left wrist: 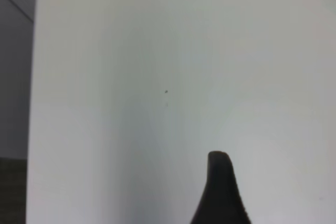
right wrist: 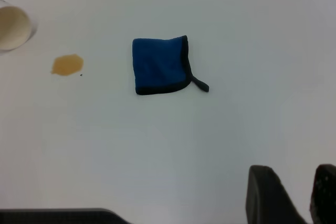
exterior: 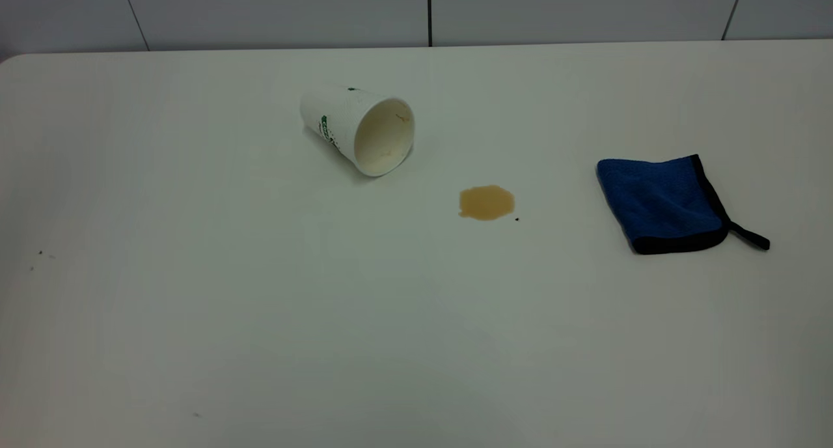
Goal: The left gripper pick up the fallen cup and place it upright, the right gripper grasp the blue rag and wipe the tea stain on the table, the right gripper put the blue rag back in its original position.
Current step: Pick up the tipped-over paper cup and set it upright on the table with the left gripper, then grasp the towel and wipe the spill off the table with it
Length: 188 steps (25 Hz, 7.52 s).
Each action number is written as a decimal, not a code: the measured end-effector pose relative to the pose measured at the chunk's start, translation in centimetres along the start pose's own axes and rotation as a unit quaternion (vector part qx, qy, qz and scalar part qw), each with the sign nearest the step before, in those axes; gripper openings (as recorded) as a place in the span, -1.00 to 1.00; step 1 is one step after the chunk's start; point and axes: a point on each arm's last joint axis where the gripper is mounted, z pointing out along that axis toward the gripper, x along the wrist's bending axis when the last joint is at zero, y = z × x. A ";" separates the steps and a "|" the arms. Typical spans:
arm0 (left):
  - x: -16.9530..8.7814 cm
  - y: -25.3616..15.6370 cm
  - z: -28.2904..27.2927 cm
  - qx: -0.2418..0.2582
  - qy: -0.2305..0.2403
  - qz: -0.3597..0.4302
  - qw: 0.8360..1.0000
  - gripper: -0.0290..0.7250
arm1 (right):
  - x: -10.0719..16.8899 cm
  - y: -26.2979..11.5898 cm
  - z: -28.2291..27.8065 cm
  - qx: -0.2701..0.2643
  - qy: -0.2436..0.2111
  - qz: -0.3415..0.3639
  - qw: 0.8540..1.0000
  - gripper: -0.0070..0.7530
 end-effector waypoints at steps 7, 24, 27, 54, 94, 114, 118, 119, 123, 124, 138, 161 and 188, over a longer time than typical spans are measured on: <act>-3.7 5.2 6.9 -0.001 -0.060 0.079 0.995 0.65 | 0.0 0.0 0.0 0.000 0.000 0.000 1.000 -0.34; -23.1 10.2 24.3 0.090 -0.127 0.216 0.964 0.65 | 0.0 0.0 0.0 0.000 0.000 0.000 1.000 -0.34; -25.7 10.8 26.8 0.083 -0.095 0.239 0.963 0.65 | 0.0 0.0 0.0 0.000 0.000 0.000 1.000 -0.34; -28.7 8.1 35.6 0.048 0.098 0.312 0.944 0.64 | 0.0 0.0 0.0 0.000 0.000 0.000 1.000 -0.34; -19.4 15.1 30.5 0.152 -0.058 0.194 0.967 -0.90 | 0.0 0.0 0.0 0.000 0.000 0.000 1.000 -0.34; -16.4 12.6 34.9 0.218 -0.140 0.109 0.960 -0.89 | 0.0 0.0 0.0 0.000 0.000 0.000 1.000 -0.34; -16.4 12.5 35.1 0.219 -0.138 0.110 0.959 -0.82 | 0.0 0.0 0.0 0.000 0.000 0.000 1.000 -0.34; -16.4 12.4 35.1 0.221 -0.138 0.111 0.959 -0.77 | 0.0 0.0 0.0 0.000 0.000 0.000 1.000 -0.34; -16.3 12.4 35.2 0.222 -0.137 0.112 0.959 -0.38 | 0.0 0.0 0.0 0.000 0.000 0.000 1.000 -0.34; -16.3 12.4 35.1 0.222 -0.137 0.112 0.959 -0.26 | 0.0 0.0 0.0 0.000 0.000 0.000 1.000 -0.34; -14.3 21.0 20.4 0.144 -0.150 0.118 0.971 0.62 | 0.0 0.0 0.0 0.000 0.000 0.000 1.000 -0.34; -7.1 8.2 -3.1 0.142 -0.131 0.117 0.974 0.62 | 0.0 0.0 0.0 0.000 0.000 0.000 1.000 -0.34; -2.8 -14.9 -7.5 -0.034 -0.127 0.093 0.987 0.62 | 0.0 0.0 0.0 0.000 0.000 0.000 1.000 -0.34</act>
